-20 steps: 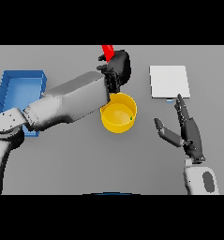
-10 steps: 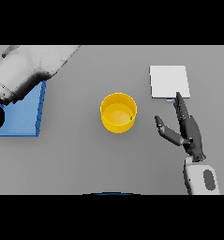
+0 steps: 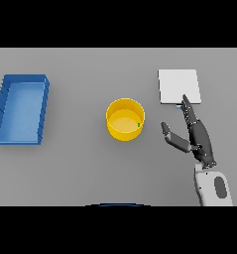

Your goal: Pick up the red beaker and tilt it to pour out 1 green nut into yellow bowl. Pick up the yellow bowl and place it on the metallic measuring scale.

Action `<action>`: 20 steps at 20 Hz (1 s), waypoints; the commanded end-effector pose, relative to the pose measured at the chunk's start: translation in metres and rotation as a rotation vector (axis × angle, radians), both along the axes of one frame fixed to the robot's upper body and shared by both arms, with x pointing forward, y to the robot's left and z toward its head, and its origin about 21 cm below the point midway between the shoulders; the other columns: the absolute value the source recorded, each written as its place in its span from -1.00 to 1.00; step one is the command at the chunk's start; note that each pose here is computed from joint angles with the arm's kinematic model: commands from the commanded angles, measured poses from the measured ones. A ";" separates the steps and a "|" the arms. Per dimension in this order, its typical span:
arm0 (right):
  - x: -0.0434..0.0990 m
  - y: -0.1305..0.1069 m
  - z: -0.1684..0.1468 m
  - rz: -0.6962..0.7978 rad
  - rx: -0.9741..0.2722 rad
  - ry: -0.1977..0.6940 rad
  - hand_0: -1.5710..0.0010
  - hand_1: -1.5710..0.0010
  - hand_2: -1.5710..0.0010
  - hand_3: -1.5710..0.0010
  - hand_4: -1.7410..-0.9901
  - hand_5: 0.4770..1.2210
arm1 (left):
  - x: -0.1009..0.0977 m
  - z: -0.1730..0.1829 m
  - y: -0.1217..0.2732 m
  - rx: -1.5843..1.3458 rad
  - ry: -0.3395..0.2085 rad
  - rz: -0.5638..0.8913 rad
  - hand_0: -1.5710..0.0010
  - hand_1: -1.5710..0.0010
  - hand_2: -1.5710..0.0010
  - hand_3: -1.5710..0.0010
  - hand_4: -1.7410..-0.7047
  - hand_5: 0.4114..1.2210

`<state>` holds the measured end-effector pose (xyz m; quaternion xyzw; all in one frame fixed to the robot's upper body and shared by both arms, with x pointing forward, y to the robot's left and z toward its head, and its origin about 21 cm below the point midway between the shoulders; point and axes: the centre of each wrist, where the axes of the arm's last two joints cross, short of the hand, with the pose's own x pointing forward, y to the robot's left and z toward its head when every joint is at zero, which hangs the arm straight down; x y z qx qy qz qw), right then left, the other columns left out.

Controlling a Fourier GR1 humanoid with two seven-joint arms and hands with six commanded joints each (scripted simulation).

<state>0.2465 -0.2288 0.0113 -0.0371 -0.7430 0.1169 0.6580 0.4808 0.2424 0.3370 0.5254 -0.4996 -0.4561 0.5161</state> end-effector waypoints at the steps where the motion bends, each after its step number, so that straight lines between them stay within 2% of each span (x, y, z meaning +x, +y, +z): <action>1: -0.002 0.002 -0.003 0.000 -0.003 0.009 1.00 1.00 1.00 1.00 0.18 -0.53 | 0.000 -0.008 0.013 -0.075 -0.008 0.058 -1.00 -0.99 -0.99 -0.83 -0.96 1.00; 2: 0.002 0.001 -0.001 -0.009 -0.003 0.022 1.00 1.00 1.00 1.00 0.19 -0.54 | 0.000 -0.015 0.022 -0.118 -0.015 0.097 -1.00 -0.99 -0.99 -0.78 -0.97 1.00; 4: -0.001 0.001 -0.005 -0.007 0.015 0.026 1.00 1.00 1.00 1.00 0.24 -0.53 | -0.001 -0.035 0.042 -0.197 -0.021 0.175 -1.00 -1.00 -1.00 -0.79 -0.98 1.00; 8: -0.001 0.001 -0.005 0.010 0.017 0.021 1.00 1.00 1.00 1.00 0.21 -0.50 | -0.008 -0.092 0.078 -0.357 0.053 0.339 -1.00 -1.00 -1.00 -0.91 -0.99 1.00; 9: -0.001 0.002 -0.005 0.011 0.009 0.015 1.00 1.00 1.00 1.00 0.19 -0.49 | -0.010 -0.107 0.084 -0.399 0.065 0.363 -1.00 -1.00 -1.00 -0.83 -0.99 1.00; 12: -0.002 -0.002 -0.006 0.016 -0.003 0.009 1.00 1.00 1.00 1.00 0.17 -0.45 | -0.020 -0.143 0.097 -0.512 0.095 0.437 -1.00 -1.00 -1.00 -0.84 -1.00 1.00; 16: -0.003 -0.001 -0.008 0.016 -0.004 0.008 1.00 1.00 1.00 1.00 0.16 -0.38 | -0.039 -0.180 0.113 -0.578 0.099 0.533 -1.00 -1.00 -1.00 -0.94 -1.00 1.00; 20: -0.004 -0.002 -0.006 0.018 -0.022 -0.002 1.00 1.00 1.00 1.00 0.13 -0.34 | -0.061 -0.194 0.111 -0.597 0.075 0.519 -1.00 -1.00 -1.00 -0.76 -1.00 1.00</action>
